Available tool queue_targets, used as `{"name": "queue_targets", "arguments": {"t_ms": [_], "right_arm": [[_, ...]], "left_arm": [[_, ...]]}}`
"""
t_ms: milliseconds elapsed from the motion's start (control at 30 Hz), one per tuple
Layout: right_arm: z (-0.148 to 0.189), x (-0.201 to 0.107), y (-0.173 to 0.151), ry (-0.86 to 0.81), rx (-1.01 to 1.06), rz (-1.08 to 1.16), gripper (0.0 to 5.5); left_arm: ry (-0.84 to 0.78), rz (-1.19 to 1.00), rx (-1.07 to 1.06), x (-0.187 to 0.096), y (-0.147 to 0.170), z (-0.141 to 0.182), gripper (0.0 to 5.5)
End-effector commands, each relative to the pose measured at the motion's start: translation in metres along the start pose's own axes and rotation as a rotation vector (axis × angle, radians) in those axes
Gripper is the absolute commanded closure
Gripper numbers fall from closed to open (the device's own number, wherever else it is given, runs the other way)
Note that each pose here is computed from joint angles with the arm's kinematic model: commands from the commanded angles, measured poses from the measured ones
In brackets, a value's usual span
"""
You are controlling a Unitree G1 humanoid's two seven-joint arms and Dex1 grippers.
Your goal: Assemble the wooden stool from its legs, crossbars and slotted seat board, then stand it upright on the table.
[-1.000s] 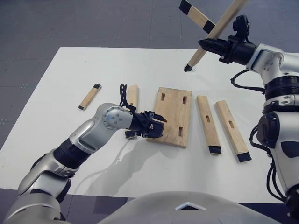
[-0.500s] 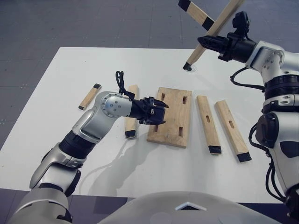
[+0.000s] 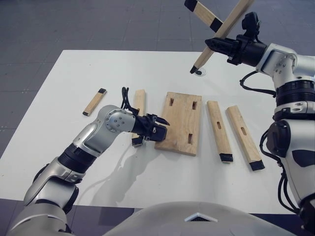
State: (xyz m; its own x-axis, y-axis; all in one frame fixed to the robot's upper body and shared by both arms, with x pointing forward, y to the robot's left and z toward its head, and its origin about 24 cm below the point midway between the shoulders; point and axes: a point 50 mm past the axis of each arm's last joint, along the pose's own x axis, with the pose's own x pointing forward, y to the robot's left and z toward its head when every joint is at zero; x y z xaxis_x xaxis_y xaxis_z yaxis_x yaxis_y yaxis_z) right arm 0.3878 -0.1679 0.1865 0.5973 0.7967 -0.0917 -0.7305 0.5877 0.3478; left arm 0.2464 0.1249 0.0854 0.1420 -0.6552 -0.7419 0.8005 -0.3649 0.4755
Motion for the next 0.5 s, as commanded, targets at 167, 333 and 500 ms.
{"name": "queue_targets", "arguments": {"t_ms": [167, 333, 500], "right_arm": [[-0.008, -0.023, 0.011, 0.066, -0.065, 0.208, 3.47], [-0.030, -0.031, 0.013, 0.160, -0.135, 0.265, 3.47], [-0.066, -0.026, 0.013, 0.200, -0.158, 0.238, 3.47]], "left_arm": [[0.092, -0.170, 0.002, -0.014, -0.027, -0.019, 2.80], [0.122, -0.137, 0.000, -0.023, -0.019, -0.032, 2.80], [0.076, -0.127, 0.017, -0.019, -0.017, -0.021, 2.80]]}}
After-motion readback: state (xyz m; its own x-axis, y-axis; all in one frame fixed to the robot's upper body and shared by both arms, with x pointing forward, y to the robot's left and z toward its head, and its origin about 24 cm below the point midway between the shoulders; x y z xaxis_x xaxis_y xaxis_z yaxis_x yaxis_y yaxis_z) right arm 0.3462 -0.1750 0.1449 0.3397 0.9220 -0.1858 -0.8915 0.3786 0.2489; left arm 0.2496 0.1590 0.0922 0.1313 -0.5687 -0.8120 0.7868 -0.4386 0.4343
